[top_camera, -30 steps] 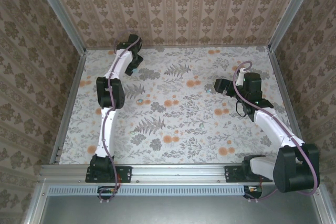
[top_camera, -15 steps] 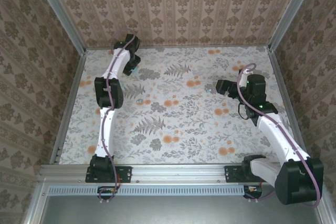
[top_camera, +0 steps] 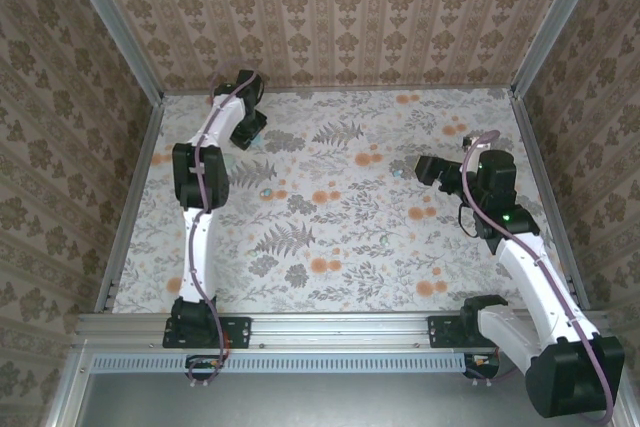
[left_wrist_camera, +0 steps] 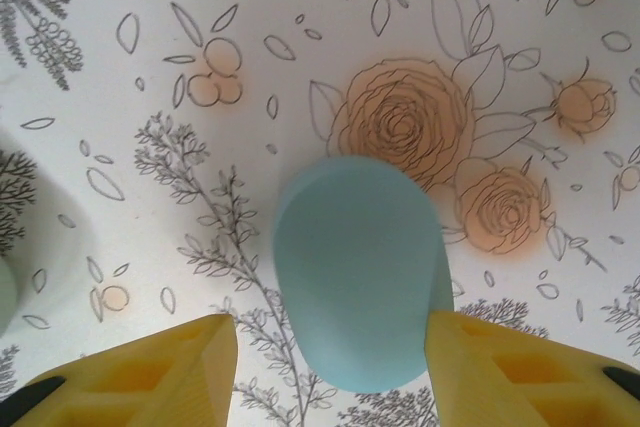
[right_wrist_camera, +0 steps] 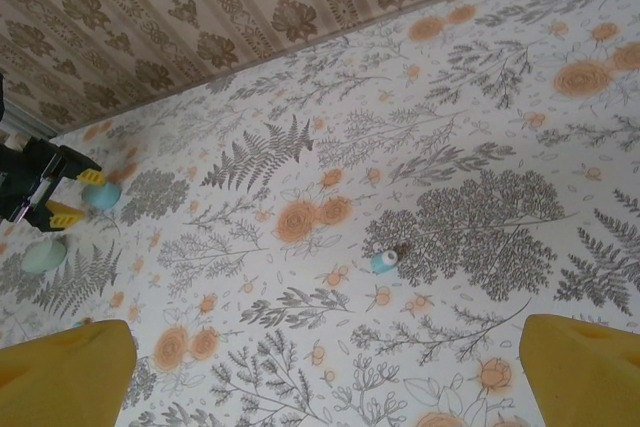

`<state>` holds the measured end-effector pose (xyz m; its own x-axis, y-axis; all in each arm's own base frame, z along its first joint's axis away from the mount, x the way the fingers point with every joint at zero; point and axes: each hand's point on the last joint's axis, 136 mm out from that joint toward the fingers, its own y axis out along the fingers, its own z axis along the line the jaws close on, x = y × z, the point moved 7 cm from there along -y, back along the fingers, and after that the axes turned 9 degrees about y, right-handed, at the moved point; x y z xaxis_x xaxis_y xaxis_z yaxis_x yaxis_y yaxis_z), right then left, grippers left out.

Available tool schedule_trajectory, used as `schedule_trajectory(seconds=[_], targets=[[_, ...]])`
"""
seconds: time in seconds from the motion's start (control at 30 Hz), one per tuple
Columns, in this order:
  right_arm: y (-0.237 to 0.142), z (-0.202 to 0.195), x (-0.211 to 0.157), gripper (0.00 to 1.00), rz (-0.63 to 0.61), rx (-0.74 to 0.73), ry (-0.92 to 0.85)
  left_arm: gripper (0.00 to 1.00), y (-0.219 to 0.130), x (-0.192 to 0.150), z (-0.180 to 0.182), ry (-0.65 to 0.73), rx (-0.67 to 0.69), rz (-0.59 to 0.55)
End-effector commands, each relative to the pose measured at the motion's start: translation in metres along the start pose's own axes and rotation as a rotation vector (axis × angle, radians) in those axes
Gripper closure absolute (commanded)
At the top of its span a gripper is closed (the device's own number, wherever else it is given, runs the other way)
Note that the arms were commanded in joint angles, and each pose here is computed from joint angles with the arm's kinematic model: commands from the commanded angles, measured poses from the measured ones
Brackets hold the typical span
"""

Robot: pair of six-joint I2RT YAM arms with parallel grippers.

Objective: Insert wireless bluetooth earbuds into charging case

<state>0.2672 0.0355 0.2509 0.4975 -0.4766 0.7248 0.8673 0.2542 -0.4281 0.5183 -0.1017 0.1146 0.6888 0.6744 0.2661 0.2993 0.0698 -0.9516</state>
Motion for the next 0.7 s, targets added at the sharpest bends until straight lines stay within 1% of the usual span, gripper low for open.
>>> schedule_trajectory(seconds=[0.0,0.17,0.27,0.37,0.47,0.6,0.67], targets=[[-0.003,0.001,-0.007,0.0,0.03,0.016,0.037,0.48,-0.024,-0.011,0.006,0.057,-0.01,-0.006],[0.001,0.0,-0.012,0.0,0.051,0.028,0.07,0.48,-0.031,-0.036,0.019,0.095,-0.052,-0.011],[0.003,0.0,-0.014,0.0,0.074,0.031,0.077,0.48,-0.046,-0.039,0.022,0.149,-0.066,-0.046],[0.004,0.0,-0.015,0.0,0.09,0.022,0.079,0.45,-0.064,-0.032,0.022,0.181,-0.07,-0.082],[0.005,0.0,-0.015,0.0,0.096,0.02,0.08,0.41,-0.069,-0.018,0.022,0.181,-0.061,-0.079],[0.007,-0.002,-0.017,0.0,0.106,0.018,0.085,0.37,-0.053,-0.004,0.019,0.162,-0.06,-0.019],[0.008,-0.002,-0.018,0.0,0.108,0.015,0.083,0.37,-0.047,0.001,0.016,0.163,-0.059,-0.017]])
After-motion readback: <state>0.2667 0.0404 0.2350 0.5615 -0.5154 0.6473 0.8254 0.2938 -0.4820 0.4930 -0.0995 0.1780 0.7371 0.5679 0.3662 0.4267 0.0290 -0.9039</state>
